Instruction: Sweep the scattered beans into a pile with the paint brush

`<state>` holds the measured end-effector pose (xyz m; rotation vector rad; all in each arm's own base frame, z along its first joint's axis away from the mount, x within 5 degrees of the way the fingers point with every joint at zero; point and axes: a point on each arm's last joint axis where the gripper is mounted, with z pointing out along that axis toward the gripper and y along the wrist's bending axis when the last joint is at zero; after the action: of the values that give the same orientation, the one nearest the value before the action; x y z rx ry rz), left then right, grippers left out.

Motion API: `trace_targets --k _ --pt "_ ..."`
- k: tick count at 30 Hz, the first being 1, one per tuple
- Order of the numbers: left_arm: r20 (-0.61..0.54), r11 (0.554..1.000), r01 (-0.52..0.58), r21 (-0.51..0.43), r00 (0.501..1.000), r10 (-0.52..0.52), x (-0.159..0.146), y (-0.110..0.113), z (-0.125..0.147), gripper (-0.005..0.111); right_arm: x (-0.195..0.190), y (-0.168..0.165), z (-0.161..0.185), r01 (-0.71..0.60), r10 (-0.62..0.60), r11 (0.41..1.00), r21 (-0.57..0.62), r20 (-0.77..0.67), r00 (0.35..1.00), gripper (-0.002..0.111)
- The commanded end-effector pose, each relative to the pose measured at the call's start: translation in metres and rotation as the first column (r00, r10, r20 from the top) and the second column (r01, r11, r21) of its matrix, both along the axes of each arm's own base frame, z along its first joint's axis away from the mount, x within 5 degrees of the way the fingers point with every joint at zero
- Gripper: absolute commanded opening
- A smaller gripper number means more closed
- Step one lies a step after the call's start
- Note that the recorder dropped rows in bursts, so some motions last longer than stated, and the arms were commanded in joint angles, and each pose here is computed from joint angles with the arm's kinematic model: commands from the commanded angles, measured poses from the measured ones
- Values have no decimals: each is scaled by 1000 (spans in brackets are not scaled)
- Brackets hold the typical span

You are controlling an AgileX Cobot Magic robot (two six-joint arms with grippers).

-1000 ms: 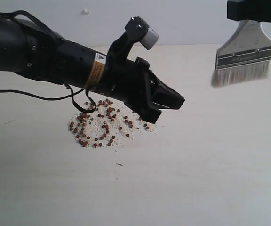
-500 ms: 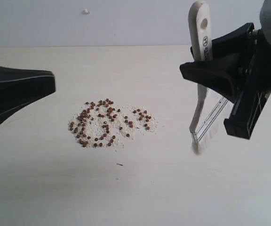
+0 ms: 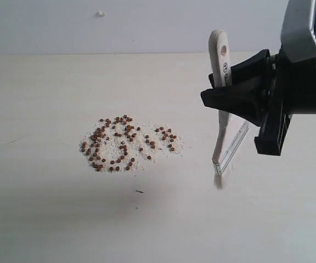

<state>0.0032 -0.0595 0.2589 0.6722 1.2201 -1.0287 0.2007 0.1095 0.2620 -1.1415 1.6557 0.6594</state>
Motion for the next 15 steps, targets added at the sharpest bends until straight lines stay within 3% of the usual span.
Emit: trace_targets --k 1,4,10,15 --pt "-45 998 51 21 998 -50 -4 -2 -5 0 20 -18 -3 -45 50 991 129 -38 998 0" --pt "-34 996 84 42 996 -83 -7 -4 -6 0 35 -31 -14 -107 130 975 195 -108 986 0" --pt "-17 994 83 72 996 -82 -7 -4 -8 0 61 -44 -52 -23 80 976 217 -256 963 0" --pt "-17 994 83 72 996 -82 -7 -4 -8 0 68 -45 -63 32 55 966 255 -328 943 0"
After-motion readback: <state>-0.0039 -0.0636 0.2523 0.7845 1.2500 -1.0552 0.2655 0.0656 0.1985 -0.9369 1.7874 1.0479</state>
